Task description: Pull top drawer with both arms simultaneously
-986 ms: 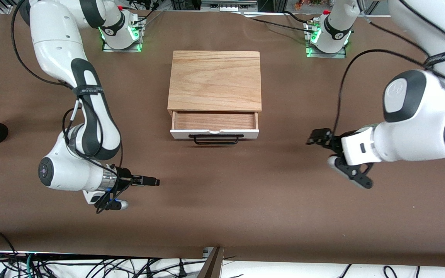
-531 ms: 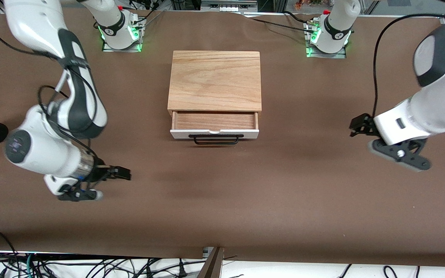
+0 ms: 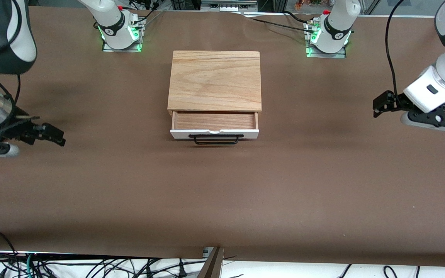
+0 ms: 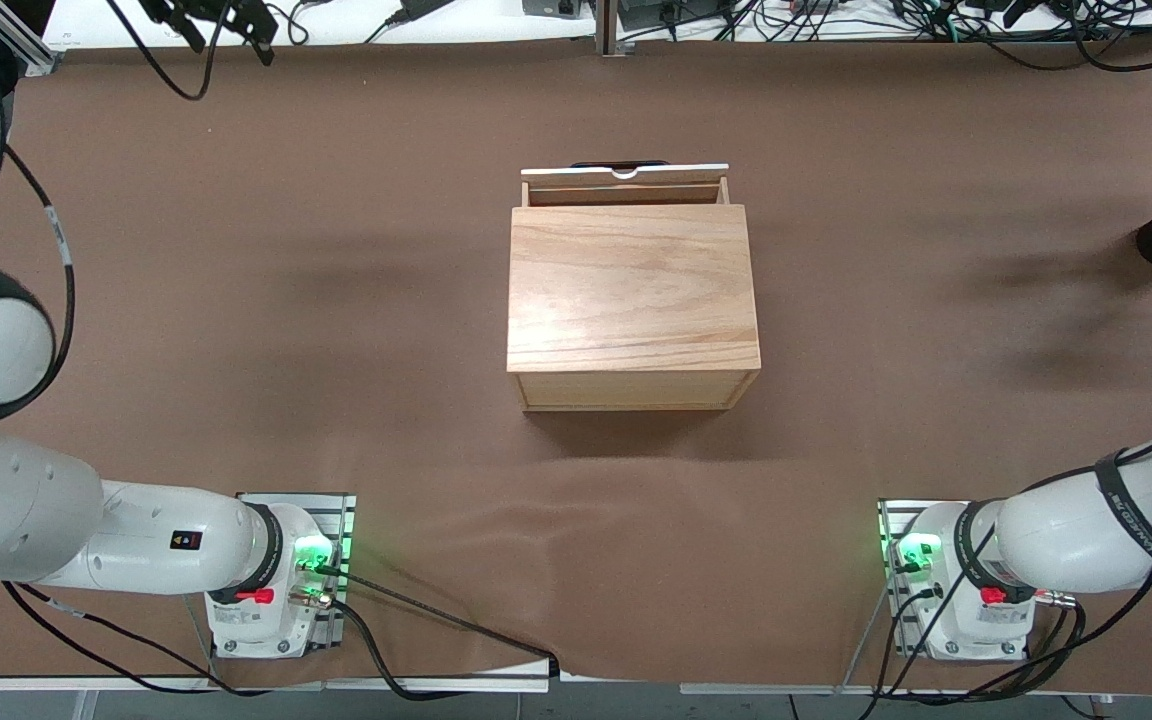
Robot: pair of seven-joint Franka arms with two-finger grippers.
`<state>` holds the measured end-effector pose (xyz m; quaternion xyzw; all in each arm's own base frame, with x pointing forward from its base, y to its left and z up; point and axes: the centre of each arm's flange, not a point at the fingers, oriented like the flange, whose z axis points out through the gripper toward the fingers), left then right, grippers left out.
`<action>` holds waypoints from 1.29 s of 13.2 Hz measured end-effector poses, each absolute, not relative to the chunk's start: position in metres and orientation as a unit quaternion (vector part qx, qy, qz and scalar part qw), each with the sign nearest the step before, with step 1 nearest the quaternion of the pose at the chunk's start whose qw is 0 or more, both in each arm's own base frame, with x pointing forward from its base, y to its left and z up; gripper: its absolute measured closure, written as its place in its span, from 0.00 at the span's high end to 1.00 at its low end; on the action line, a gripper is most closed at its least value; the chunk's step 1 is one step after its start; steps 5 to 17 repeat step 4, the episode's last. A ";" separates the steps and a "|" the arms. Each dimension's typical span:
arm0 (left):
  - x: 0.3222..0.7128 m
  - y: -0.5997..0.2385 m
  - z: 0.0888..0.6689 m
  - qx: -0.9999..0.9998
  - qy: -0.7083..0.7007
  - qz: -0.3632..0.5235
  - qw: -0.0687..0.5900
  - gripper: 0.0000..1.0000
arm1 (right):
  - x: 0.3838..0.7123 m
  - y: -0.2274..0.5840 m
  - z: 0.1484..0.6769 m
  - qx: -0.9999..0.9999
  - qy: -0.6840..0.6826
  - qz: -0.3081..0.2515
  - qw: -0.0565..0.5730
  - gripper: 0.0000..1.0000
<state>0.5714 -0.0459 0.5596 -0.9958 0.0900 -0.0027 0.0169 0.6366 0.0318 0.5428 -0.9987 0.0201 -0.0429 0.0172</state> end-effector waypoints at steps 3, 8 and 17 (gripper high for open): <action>0.559 -0.043 0.553 -0.996 0.088 -0.001 0.017 1.00 | 0.623 0.028 0.552 -0.999 0.045 -0.024 0.016 1.00; 0.559 -0.042 0.552 -0.996 0.088 -0.001 0.017 1.00 | 0.623 0.026 0.550 -0.999 0.048 -0.020 0.015 1.00; 0.559 -0.042 0.552 -0.996 0.088 -0.001 0.017 1.00 | 0.623 0.026 0.550 -0.999 0.048 -0.020 0.015 1.00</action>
